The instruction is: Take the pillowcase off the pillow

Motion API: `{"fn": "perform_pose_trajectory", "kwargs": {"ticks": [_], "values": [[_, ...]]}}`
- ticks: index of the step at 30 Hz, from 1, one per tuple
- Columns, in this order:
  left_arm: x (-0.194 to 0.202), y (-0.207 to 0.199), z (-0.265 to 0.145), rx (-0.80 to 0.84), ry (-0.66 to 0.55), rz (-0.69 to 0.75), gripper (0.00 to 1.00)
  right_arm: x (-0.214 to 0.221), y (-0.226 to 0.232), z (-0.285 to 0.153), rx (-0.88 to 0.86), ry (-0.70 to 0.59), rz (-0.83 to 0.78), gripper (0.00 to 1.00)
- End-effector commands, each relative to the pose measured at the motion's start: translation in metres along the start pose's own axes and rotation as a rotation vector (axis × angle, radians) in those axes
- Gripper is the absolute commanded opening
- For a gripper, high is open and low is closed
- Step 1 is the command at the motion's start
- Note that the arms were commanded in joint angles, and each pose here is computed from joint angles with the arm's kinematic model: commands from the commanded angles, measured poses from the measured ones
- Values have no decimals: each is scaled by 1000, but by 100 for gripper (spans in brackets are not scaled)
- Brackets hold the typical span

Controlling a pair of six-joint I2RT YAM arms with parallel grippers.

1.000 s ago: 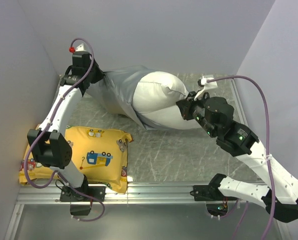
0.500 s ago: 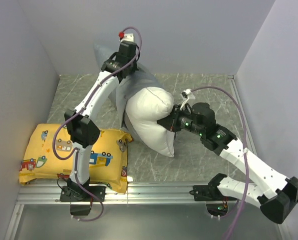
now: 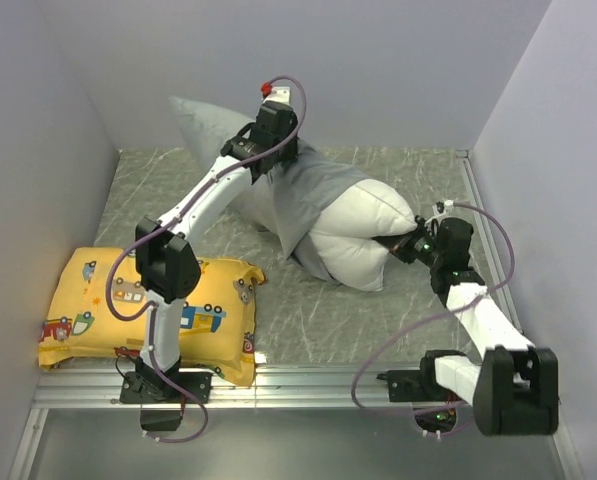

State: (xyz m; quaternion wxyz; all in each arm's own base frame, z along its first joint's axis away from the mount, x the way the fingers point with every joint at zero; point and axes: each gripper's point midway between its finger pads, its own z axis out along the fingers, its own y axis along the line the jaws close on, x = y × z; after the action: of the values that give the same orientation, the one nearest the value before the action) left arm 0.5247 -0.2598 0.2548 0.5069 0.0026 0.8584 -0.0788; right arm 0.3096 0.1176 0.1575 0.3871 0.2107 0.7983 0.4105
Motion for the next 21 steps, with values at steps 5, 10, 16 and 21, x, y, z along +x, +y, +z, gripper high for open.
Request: {"fn": "perform_pose_trajectory", "kwargs": {"ticks": [5, 10, 16, 21], "values": [[-85, -18, -94, 157, -239, -80, 57, -22, -56, 18, 134, -42, 69, 0], [-124, -10, -169, 255, -427, -155, 87, -38, -77, 23, 224, -59, 40, 0], [-69, 11, -177, 243, -359, -247, 86, -41, -94, 27, 296, -59, 10, 0], [12, -15, -152, 409, -231, -305, 86, -34, -84, 21, 268, -37, -17, 0]]}}
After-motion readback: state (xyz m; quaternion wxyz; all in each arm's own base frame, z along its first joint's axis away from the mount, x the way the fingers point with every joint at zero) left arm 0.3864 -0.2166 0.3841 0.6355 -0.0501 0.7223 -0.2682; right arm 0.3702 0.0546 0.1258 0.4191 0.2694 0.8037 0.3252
